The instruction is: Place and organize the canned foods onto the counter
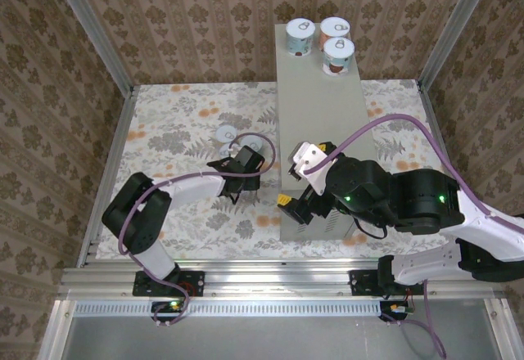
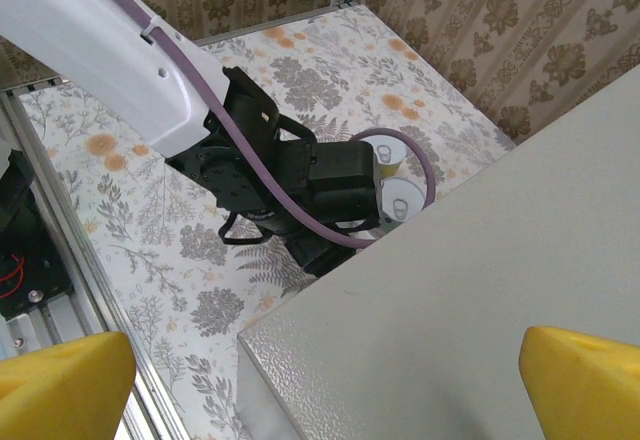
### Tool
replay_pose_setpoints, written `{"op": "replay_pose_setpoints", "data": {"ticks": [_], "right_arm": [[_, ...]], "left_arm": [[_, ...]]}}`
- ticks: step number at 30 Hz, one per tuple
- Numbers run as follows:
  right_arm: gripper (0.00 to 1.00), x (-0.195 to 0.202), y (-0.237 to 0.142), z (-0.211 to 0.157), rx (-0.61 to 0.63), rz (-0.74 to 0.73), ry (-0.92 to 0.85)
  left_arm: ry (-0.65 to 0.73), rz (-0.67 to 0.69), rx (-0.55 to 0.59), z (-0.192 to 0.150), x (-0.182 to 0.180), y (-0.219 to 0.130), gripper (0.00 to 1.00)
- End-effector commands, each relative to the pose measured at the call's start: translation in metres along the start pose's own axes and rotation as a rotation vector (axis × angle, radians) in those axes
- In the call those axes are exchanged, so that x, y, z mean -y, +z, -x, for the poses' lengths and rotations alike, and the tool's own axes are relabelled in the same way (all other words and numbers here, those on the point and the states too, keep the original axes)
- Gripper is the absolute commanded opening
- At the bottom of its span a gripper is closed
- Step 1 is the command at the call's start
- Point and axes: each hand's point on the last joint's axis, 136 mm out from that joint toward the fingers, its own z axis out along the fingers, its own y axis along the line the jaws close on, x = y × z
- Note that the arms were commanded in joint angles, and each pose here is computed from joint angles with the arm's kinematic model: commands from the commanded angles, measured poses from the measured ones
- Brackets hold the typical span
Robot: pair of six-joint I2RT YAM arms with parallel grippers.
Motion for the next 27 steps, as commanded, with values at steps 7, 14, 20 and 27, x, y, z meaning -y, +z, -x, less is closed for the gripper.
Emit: {"op": "replay_pose_setpoints", "data": {"ticks": [7,14,20,27], "right_arm": [[1.0,0.018,-0.011,-0.007,0.004,-0.075,0.014],[1.0,0.053,-0.024,-0.008,0.043,-0.252,0.026],[1.0,0.089,-0.033,-0.013,0.06,-0.477,0.021],[1.0,0.13,-0.048,-0.03,0.043,-0.715,0.072]], "left_arm": [[-0.004,-0.038,0.103,0.028,-0.005,-0.063,0.68],[0.088,-0.145,0.12,0.043,-0.002,-0.128,0.68],[0.225,-0.359,0.142,0.056,0.021,-0.2,0.68],[0.394,-0.518,0.173,0.07,0.04,-0.289,0.67]]}}
